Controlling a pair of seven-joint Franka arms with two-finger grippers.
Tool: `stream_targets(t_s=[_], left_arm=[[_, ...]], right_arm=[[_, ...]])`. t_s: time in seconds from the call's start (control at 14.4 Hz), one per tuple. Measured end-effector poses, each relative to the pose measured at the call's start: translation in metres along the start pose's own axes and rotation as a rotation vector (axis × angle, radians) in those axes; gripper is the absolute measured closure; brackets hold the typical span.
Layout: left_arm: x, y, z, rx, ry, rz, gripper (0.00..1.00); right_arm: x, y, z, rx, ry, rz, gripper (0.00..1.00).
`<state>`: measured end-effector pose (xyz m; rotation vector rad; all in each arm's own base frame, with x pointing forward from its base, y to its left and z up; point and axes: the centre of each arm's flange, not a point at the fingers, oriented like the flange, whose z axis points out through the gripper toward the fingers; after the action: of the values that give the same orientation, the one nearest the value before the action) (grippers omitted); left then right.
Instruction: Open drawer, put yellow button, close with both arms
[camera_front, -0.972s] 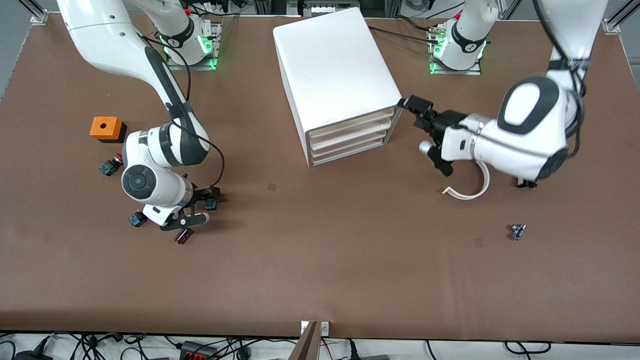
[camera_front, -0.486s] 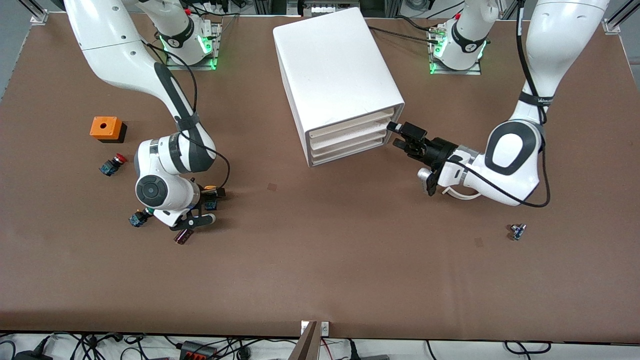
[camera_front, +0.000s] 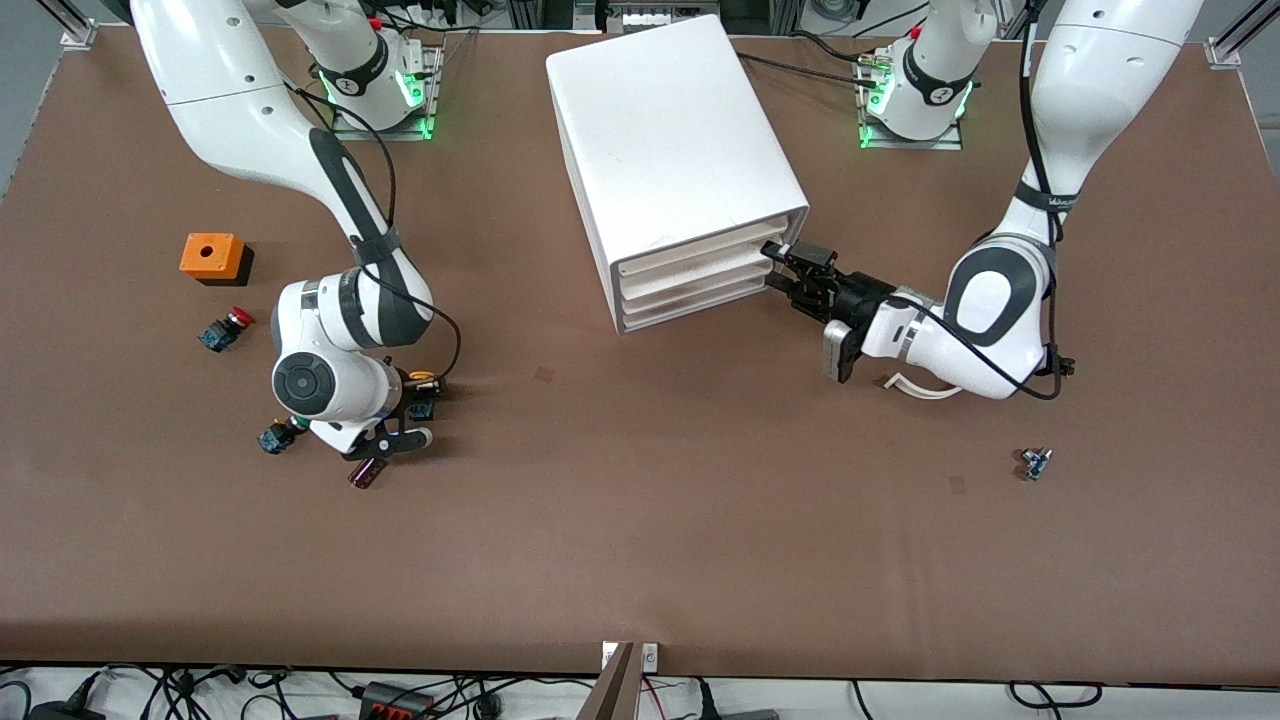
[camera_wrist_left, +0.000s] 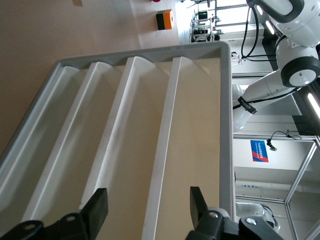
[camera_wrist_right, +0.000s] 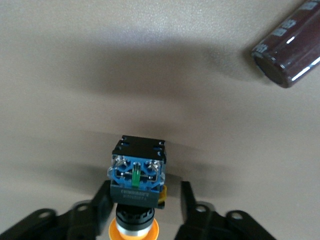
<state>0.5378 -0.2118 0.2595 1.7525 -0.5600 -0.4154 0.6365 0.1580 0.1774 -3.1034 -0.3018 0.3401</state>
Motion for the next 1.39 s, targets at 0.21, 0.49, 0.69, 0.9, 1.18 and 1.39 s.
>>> stream_targets(t_s=[0.21,0.49,0.69,0.9,1.18,1.39], left_arm=[[-0.006,-0.007,0.021,-0.04,-0.007,0.015,0.32],[-0.007,-0.008,0.026,-0.045,-0.013,0.021,0.56],[-0.01,-0.01,0.039,-0.054,-0.034,0.024,0.64],[-0.01,-0.01,0.045,-0.054,-0.043,0.026,0.67],[-0.01,-0.008,0.047,-0.061,-0.045,0.029,0.88],[-0.005,-0.006,0.04,-0.047,-0.038,0.041,0.89]], right_arm=[[0.001,0.0,-0.002,0.001,0.004,0.0,0.59],[0.014,-0.003,-0.035,0.004,0.051,-0.006,0.59],[0.023,-0.02,-0.103,0.007,0.082,-0.033,0.59],[0.015,-0.047,-0.181,0.007,0.097,-0.074,0.59],[0.008,-0.063,-0.245,0.009,0.147,-0.1,0.59],[0.005,-0.094,-0.258,0.007,0.175,-0.144,0.59]])
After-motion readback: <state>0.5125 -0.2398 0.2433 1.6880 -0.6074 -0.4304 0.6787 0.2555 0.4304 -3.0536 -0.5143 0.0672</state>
